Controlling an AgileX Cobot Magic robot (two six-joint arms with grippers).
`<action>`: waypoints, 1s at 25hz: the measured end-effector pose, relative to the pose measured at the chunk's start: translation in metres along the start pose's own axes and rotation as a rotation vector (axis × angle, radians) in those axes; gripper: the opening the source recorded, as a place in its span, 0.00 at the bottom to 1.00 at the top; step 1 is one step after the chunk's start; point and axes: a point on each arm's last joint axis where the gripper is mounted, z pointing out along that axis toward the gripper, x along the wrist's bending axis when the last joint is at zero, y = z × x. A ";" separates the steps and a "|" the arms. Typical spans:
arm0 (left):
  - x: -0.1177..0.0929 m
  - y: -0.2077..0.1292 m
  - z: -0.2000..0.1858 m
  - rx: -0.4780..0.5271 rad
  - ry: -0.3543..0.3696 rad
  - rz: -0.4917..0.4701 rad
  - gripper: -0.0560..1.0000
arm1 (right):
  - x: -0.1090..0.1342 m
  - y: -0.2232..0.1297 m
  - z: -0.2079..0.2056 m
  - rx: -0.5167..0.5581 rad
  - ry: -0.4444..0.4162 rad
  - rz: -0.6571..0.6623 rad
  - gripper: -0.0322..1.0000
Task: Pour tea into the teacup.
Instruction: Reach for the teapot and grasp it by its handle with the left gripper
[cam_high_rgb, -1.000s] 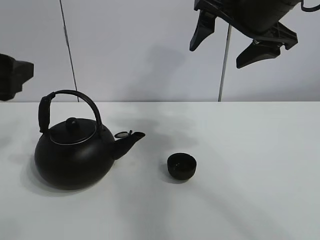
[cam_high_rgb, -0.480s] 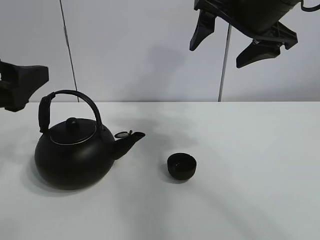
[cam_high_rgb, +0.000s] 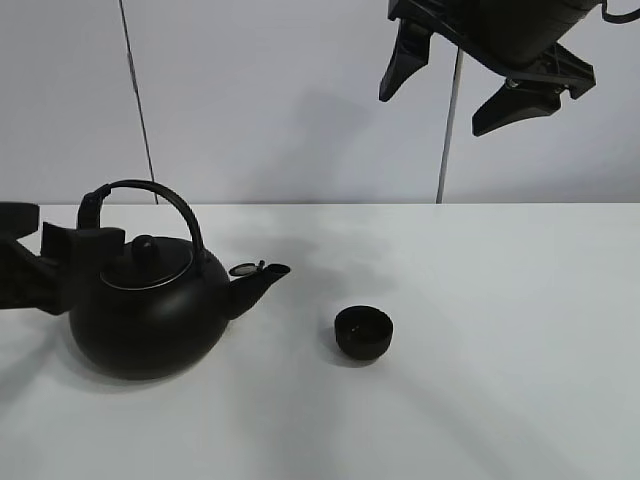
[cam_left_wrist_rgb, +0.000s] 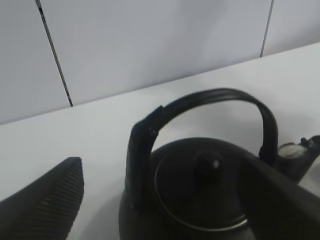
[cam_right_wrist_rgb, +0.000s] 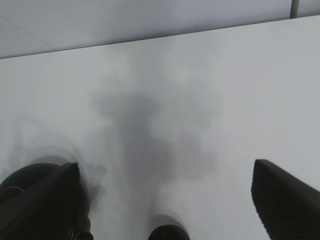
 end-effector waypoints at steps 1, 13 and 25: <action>0.000 -0.003 0.001 0.013 -0.001 0.000 0.63 | 0.000 0.000 0.000 0.000 0.000 0.000 0.65; 0.005 0.001 0.013 -0.010 0.046 -0.020 0.63 | 0.000 0.000 0.000 0.000 0.000 0.000 0.65; 0.012 -0.011 0.030 0.022 0.032 -0.037 0.63 | 0.000 0.000 0.000 0.001 0.000 0.000 0.65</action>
